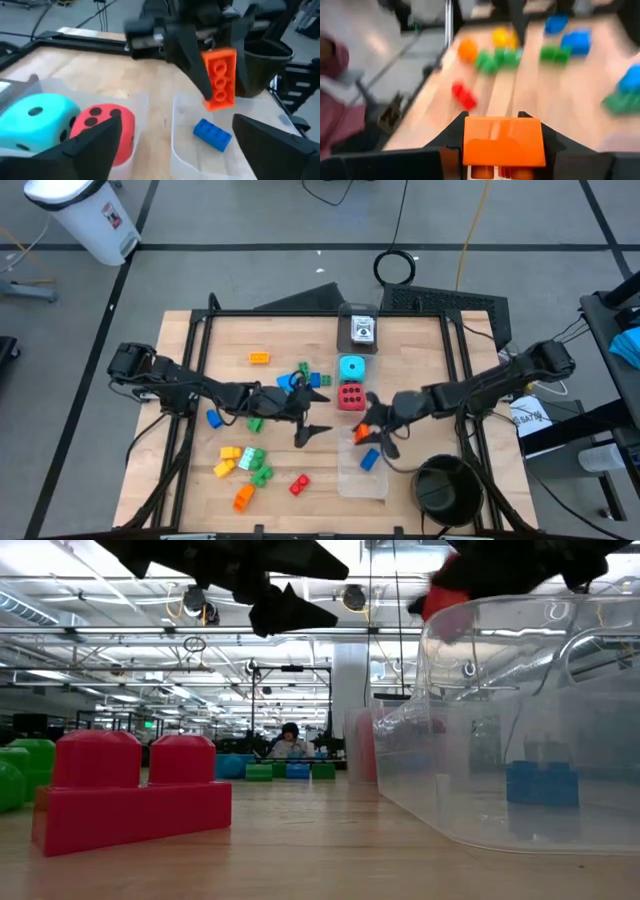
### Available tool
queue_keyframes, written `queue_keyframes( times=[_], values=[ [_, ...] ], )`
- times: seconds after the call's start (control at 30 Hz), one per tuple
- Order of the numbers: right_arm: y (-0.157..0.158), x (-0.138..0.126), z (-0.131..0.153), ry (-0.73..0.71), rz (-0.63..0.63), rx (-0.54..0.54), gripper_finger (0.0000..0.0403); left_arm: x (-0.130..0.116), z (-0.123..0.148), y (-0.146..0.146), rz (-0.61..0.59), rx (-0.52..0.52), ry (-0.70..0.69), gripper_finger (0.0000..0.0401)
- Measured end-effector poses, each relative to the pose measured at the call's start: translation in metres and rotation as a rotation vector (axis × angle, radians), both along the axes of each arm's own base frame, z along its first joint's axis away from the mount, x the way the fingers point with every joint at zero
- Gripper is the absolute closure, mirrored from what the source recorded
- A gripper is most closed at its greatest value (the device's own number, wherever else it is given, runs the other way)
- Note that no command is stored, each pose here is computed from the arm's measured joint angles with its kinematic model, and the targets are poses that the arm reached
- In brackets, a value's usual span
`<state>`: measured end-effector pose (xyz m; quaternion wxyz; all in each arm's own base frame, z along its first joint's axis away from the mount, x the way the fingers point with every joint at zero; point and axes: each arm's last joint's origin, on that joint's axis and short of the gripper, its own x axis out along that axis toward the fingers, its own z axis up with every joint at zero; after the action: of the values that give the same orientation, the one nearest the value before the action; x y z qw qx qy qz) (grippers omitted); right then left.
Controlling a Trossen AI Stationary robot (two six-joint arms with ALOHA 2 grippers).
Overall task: Pick & Place Toys
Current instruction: Put the orange 3 stud game piece into the bottom transparent bin, then put the blue 2 stud game piece into the bottom transparent bin
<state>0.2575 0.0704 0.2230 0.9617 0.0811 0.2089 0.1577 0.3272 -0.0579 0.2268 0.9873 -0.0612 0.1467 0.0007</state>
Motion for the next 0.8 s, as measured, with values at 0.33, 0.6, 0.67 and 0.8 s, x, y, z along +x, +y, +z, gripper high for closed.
queue_keyframes(
  times=[0.33,0.6,0.67,0.8],
  values=[
    [0.028,0.003,-0.028,0.104,0.126,-0.046,0.0221,-0.025,0.021,0.017,0.026,0.052,0.101,0.0042],
    [0.028,0.003,-0.023,0.068,0.121,-0.038,0.0079,-0.061,0.052,0.034,0.073,0.042,0.124,0.0043],
    [0.028,0.003,-0.023,0.066,0.121,-0.037,0.0065,-0.065,0.059,0.035,0.078,0.037,0.087,0.0039],
    [0.028,0.004,-0.021,0.048,0.12,-0.032,0.0058,-0.067,0.068,0.037,0.085,0.025,0.012,0.0037]
  ],
)
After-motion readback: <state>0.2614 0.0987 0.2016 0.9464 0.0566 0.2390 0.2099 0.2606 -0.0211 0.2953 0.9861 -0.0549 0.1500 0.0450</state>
